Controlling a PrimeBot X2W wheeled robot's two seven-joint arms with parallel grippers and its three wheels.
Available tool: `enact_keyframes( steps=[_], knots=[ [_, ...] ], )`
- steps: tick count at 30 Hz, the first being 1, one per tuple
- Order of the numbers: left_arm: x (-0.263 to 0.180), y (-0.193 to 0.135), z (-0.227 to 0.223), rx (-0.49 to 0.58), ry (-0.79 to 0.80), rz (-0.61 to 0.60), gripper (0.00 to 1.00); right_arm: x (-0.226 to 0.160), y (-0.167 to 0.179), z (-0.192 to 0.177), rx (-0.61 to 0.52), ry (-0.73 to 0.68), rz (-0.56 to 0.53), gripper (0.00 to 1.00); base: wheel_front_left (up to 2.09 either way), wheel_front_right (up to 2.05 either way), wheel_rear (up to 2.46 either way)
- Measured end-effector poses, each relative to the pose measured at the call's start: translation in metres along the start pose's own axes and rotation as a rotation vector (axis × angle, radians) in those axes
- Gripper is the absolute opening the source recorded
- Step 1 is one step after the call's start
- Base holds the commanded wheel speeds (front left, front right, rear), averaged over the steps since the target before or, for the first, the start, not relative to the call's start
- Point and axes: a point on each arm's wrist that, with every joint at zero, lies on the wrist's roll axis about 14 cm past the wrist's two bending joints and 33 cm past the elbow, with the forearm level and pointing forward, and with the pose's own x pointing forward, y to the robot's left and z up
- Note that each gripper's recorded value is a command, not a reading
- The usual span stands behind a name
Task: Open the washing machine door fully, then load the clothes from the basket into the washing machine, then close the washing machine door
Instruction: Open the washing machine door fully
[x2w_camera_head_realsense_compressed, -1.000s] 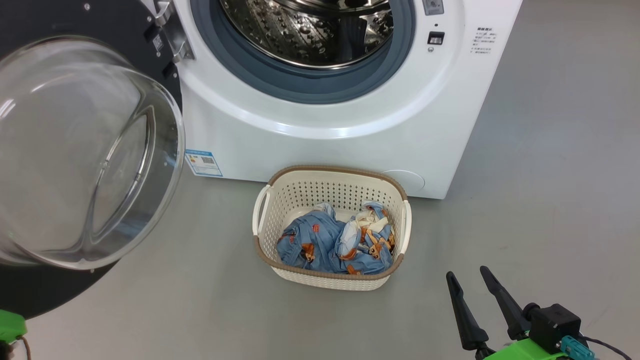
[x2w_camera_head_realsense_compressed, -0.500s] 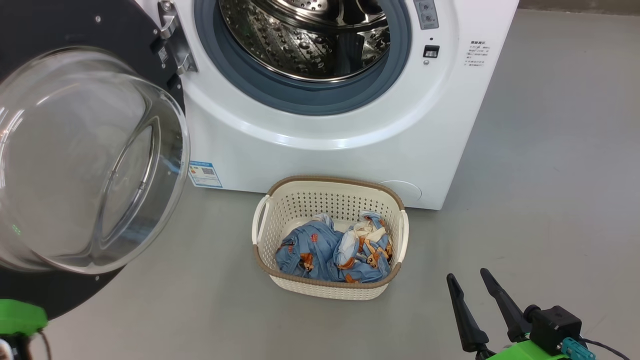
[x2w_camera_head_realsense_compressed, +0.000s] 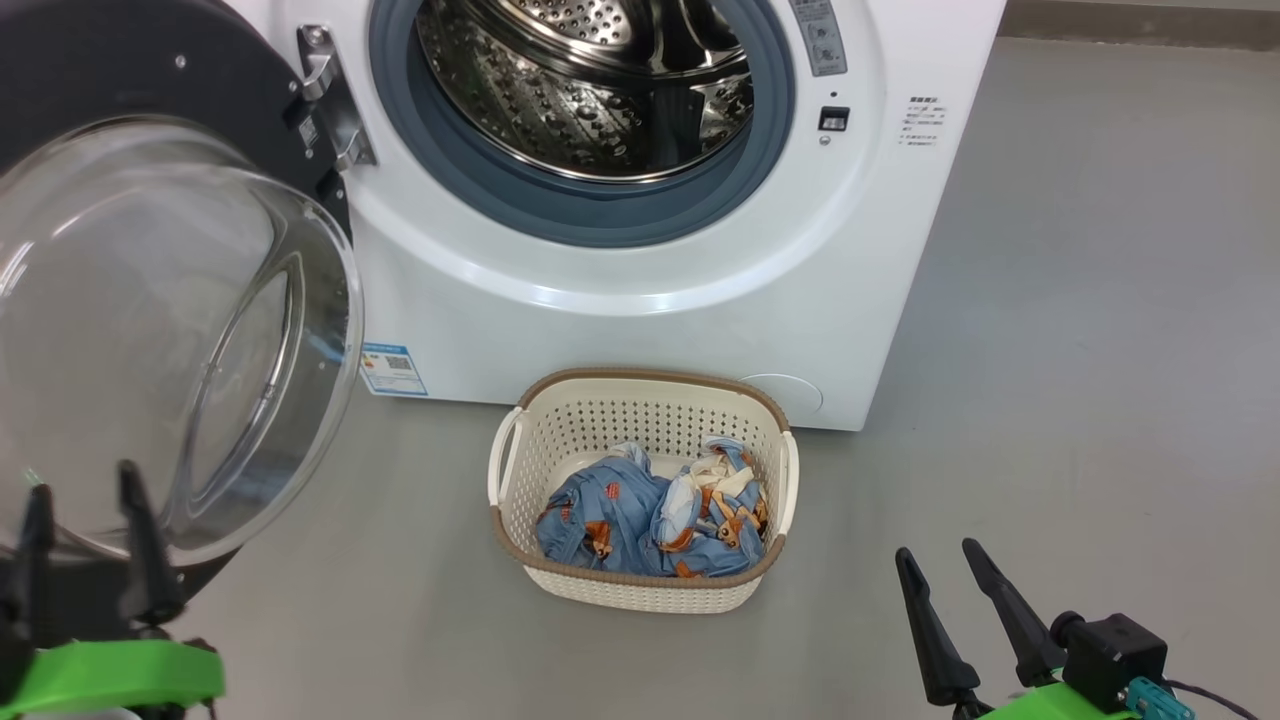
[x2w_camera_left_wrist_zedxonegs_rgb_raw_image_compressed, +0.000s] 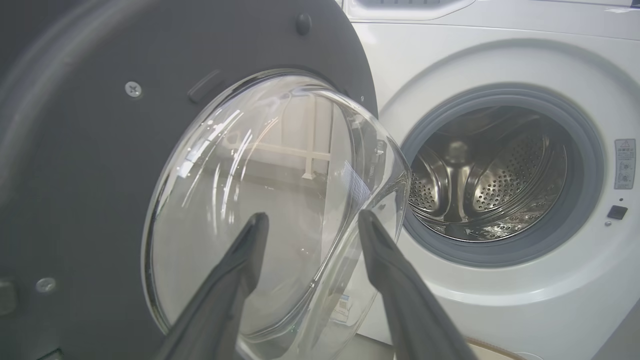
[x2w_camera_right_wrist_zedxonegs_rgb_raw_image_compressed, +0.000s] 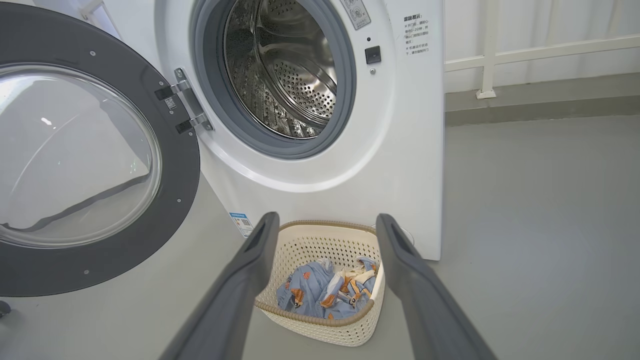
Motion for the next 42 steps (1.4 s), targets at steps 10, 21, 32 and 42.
enact_keyframes(
  steps=[10,21,32,42],
  knots=[
    [-0.011,-0.049,-0.006,-0.050,0.015,-0.137,1.00,-0.010,-0.008,0.008,-0.005,-0.023,-0.030,1.00,0.00,0.00,0.00],
    [-0.029,-0.098,-0.033,-0.103,0.105,-0.279,1.00,-0.030,-0.023,0.028,-0.019,-0.086,-0.091,1.00,0.00,0.00,0.00],
    [-0.033,-0.128,-0.045,-0.068,0.143,-0.392,1.00,-0.060,-0.047,0.048,-0.061,-0.147,-0.186,1.00,0.00,0.00,0.00],
    [-0.042,-0.129,-0.051,-0.072,0.168,-0.398,1.00,-0.065,-0.052,0.055,-0.072,-0.165,-0.208,1.00,0.00,0.00,0.00]
  ],
)
